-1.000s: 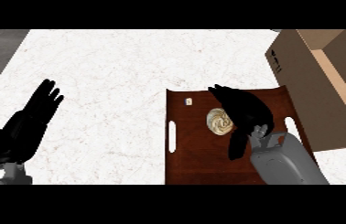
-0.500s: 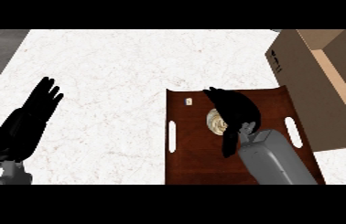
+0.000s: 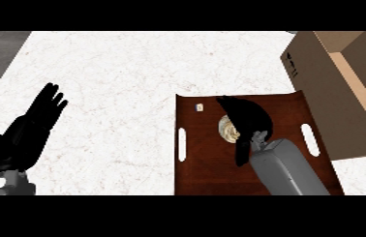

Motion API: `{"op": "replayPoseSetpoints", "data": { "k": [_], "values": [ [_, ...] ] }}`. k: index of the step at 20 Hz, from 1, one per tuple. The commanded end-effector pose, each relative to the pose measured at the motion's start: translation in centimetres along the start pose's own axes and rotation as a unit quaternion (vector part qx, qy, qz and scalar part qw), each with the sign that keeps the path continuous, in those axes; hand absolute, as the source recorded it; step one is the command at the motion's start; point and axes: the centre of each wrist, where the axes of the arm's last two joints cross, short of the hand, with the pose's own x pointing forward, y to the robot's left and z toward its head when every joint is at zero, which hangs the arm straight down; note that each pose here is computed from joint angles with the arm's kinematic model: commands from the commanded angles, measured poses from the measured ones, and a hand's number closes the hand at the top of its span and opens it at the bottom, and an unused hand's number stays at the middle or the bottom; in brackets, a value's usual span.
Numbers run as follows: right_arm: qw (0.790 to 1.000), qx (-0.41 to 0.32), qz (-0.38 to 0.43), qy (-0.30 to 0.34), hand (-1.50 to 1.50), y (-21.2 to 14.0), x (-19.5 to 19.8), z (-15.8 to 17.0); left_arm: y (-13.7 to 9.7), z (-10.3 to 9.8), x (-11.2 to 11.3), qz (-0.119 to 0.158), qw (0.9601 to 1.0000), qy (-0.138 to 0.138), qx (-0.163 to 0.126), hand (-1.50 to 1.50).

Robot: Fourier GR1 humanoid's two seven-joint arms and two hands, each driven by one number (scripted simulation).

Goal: Pick the cupcake from the tray and place it in the cardboard box

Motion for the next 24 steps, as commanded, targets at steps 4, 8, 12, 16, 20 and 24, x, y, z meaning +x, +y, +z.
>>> {"op": "replayPoseSetpoints", "data": {
  "k": [4, 8, 12, 16, 20, 24],
  "values": [
    [1.0, -0.026, 0.002, -0.015, 1.5, 0.6, 0.1, 0.0, -0.4, 0.3, 0.7, -0.002, 1.0, 0.001, -0.006, 0.0],
    [0.998, -0.037, 0.015, -0.052, 1.5, 0.1, -0.1, -0.4, -1.1, 1.7, 1.5, -0.004, 1.0, 0.001, -0.003, 0.0],
    [0.997, -0.043, 0.02, -0.055, 1.5, 0.6, -0.3, -1.9, -0.9, -0.1, -0.8, -0.001, 1.0, -0.009, 0.0, 0.0],
    [0.997, -0.058, -0.035, 0.036, 1.5, -0.5, -0.3, -3.8, 0.5, 1.1, -0.2, -0.003, 0.9999, 0.004, -0.01, 0.0],
    [0.963, -0.095, -0.148, 0.205, 1.5, -4.9, -5.8, -4.7, -0.4, 0.3, 0.2, 0.003, 0.9999, -0.005, -0.016, 0.0],
    [0.953, -0.12, -0.151, 0.235, 1.5, -7.2, -5.1, -6.8, -1.9, -0.9, 0.4, 0.002, 0.9999, -0.01, -0.012, 0.0]
  ]
}}
